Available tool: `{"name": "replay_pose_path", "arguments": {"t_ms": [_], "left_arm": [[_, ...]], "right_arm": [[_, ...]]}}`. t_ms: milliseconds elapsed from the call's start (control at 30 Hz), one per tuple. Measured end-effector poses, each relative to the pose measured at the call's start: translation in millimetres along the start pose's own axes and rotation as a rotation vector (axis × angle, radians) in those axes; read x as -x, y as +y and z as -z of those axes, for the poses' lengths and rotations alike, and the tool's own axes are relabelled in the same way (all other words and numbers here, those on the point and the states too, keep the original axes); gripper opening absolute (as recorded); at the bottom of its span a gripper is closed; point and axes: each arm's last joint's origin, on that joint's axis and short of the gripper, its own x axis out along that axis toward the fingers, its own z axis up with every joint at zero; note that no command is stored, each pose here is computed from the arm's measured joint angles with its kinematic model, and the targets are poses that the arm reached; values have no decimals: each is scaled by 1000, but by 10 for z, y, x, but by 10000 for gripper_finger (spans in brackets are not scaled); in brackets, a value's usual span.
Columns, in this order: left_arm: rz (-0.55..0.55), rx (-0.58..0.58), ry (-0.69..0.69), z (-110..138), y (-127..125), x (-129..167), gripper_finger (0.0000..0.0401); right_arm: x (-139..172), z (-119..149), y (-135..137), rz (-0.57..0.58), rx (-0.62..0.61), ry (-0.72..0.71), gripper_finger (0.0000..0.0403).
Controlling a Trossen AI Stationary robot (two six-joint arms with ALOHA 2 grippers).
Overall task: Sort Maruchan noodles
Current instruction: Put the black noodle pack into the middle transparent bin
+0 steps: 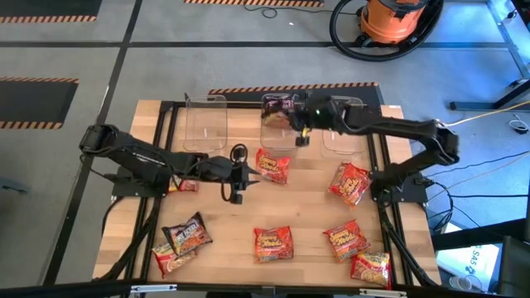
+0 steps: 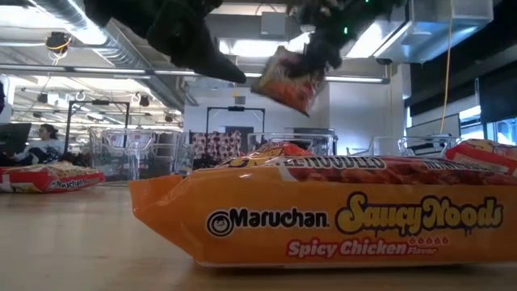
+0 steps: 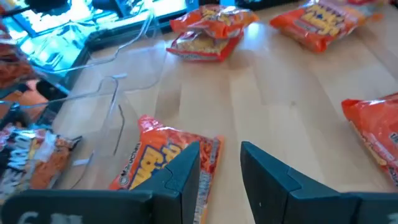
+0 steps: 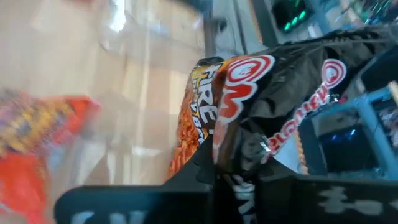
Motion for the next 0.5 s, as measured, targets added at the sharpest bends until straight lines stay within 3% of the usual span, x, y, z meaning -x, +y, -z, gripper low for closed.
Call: {"name": "replay_pose_path", "arguments": {"t_ms": [267, 500], "left_arm": [[8, 54, -22, 97, 95, -38, 110], [0, 84, -64, 58, 116, -38, 110]], "right_arm": [[-449, 434, -142, -134, -61, 82, 14], [-726, 623, -54, -200, -29, 152, 14]]}}
